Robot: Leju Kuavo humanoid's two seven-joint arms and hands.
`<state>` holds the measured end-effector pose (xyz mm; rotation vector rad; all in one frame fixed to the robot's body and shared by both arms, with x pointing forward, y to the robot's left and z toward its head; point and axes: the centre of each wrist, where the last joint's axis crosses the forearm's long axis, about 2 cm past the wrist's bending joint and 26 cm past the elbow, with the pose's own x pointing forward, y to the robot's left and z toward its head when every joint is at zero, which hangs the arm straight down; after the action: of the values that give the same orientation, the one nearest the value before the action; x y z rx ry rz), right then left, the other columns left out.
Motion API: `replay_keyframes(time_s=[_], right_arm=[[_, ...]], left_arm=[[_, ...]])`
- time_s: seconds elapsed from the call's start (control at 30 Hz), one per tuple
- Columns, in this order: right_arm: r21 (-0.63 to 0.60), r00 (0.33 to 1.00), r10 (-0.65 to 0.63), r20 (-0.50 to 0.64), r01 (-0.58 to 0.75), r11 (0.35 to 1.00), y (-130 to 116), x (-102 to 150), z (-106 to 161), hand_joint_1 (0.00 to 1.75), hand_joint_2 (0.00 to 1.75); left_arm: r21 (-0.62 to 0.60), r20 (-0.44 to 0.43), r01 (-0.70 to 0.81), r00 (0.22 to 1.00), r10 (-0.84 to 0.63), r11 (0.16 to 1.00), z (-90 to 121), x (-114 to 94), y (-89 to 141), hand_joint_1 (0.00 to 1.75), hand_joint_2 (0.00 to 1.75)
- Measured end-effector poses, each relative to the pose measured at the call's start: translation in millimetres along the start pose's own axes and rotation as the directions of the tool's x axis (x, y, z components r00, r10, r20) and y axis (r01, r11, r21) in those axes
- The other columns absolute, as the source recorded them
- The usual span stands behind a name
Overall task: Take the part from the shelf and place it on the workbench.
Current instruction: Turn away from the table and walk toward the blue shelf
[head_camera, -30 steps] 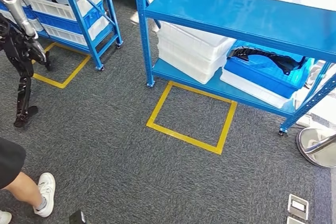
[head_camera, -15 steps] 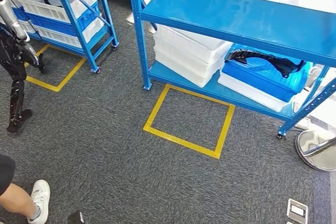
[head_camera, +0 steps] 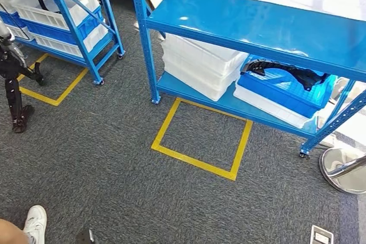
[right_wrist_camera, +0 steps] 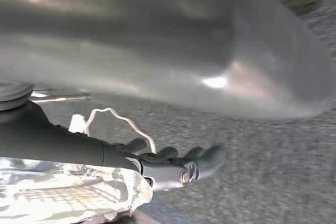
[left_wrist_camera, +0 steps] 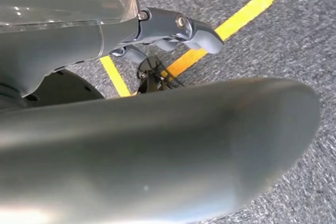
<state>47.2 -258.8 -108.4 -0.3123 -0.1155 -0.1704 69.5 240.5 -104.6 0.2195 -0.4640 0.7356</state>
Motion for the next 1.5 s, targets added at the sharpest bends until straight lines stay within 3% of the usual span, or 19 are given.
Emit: replay_keyframes(time_s=[1.5], right_arm=[[0.023,1.0,0.022,-0.002,-0.022,0.999,3.8,1.7,1.3,0.0,0.0]], left_arm=[[0.003,-0.007,-0.002,1.0,0.002,1.0,0.1,-1.4,2.2,0.0,0.0]])
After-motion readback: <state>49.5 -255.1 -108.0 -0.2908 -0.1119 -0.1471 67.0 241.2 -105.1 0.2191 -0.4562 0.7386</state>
